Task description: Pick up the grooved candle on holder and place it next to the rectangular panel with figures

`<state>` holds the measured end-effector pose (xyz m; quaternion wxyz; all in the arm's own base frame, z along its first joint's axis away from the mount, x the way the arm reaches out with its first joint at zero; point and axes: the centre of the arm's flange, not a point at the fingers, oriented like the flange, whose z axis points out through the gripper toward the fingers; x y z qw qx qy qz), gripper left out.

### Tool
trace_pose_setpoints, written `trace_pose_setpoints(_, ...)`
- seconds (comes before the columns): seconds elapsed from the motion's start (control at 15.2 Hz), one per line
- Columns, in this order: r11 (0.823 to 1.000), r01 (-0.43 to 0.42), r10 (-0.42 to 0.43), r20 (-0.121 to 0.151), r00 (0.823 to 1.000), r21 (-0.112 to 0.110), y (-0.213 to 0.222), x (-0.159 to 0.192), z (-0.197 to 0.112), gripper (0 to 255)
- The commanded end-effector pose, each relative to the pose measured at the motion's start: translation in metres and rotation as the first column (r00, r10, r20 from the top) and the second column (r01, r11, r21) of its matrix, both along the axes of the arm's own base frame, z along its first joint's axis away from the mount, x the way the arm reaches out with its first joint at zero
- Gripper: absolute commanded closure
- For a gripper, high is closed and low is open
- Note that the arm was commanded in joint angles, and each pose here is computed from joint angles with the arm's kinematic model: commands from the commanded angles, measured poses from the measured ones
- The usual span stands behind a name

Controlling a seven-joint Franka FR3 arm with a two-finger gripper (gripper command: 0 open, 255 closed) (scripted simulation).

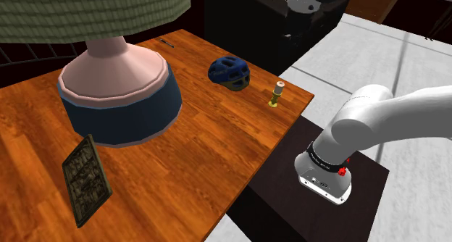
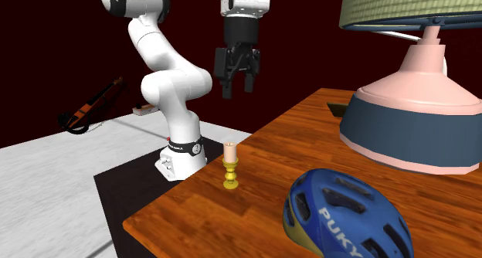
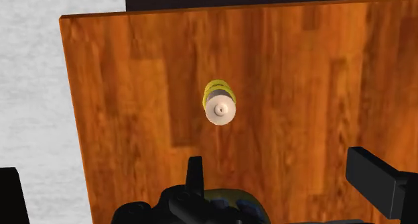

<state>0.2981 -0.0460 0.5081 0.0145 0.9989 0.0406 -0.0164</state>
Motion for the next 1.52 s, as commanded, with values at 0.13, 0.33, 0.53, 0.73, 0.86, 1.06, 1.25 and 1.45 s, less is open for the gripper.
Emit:
trace_pose_setpoints(0.13,1.0,-0.008,0.007,0.019,1.0,0.01,-0.014,-0.015,-0.05,0)
trace_pose_setpoints(0.33,1.0,-0.013,0.012,0.033,0.999,0.017,-0.025,-0.023,-0.087,0)
trace_pose_setpoints(0.53,1.0,-0.016,0.015,0.043,0.999,0.021,-0.032,-0.029,-0.114,0)
trace_pose_setpoints(0.73,1.0,-0.016,0.015,0.043,0.999,0.021,-0.032,-0.029,-0.13,0)
trace_pose_setpoints(0.86,1.0,-0.016,0.015,0.043,0.999,0.021,-0.032,-0.029,-0.14,0)
trace_pose_setpoints(1.06,1.0,-0.016,0.015,0.043,0.999,0.021,-0.032,-0.029,-0.154,0)
trace_pose_setpoints(1.25,1.0,-0.016,0.015,0.043,0.999,0.021,-0.032,-0.029,-0.154,0)
trace_pose_setpoints(1.45,1.0,-0.016,0.015,0.043,0.999,0.021,-0.032,-0.029,-0.154,0)
